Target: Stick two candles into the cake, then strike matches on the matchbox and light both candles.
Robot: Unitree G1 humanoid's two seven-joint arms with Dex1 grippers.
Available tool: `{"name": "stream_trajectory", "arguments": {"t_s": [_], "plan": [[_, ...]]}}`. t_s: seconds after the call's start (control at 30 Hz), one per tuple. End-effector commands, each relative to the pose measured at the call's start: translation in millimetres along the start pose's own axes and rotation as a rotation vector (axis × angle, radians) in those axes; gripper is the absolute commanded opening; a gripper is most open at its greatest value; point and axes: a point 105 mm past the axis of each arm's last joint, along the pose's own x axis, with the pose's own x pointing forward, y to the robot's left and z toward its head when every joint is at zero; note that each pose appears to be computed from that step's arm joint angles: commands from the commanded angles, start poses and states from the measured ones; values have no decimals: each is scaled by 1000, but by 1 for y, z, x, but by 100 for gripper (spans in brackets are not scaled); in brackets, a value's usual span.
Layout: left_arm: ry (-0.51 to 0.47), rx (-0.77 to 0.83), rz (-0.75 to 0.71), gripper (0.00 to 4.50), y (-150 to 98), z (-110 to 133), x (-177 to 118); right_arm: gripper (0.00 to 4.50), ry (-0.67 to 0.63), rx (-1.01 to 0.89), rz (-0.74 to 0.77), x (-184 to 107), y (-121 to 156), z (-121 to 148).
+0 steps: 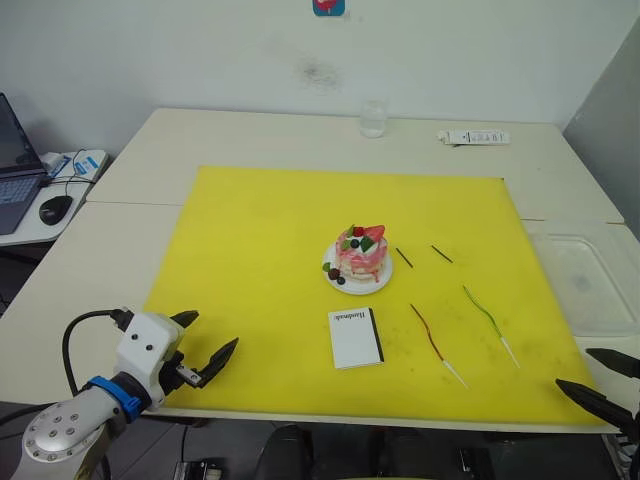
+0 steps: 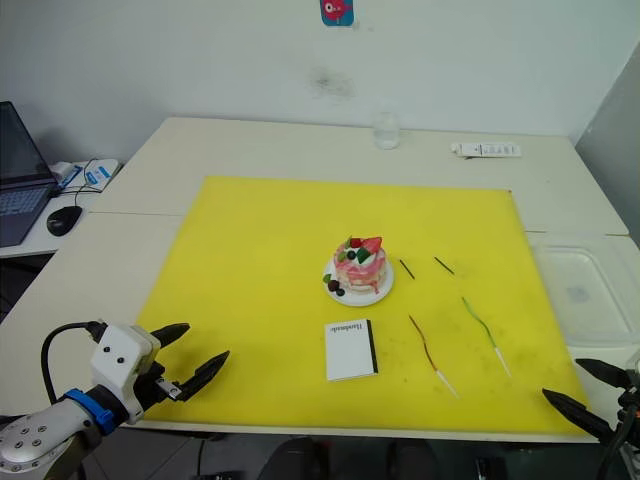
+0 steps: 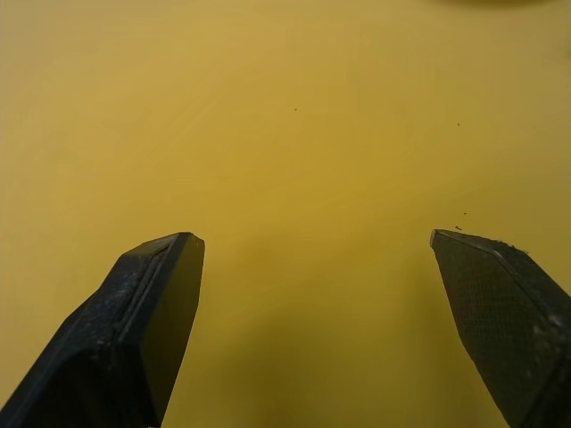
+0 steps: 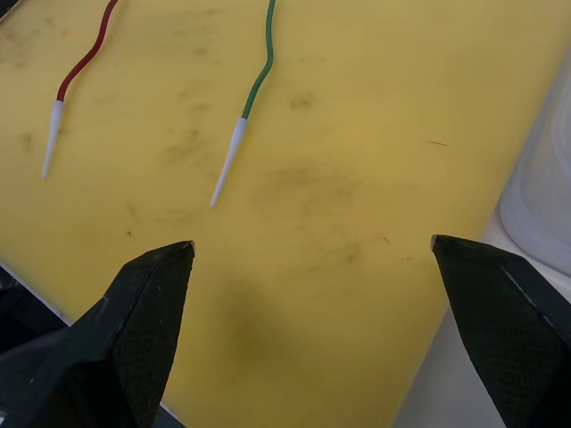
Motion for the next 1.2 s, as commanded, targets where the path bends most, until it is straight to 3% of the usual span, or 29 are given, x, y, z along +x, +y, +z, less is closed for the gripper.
{"name": "stream_trajectory", "arguments": {"t_s": [0.03,0.8,1.2], "plan": [[-9,16,19,450,4,5,-1,446,-13,-33,-7,-2,-2,8],[-69,-69,-71,450,-8,22,4,446,-11,-49,8,-1,1,13],[-354,179,-703,450,-73,109,20,446,-57,-115,154,26,36,61]]}}
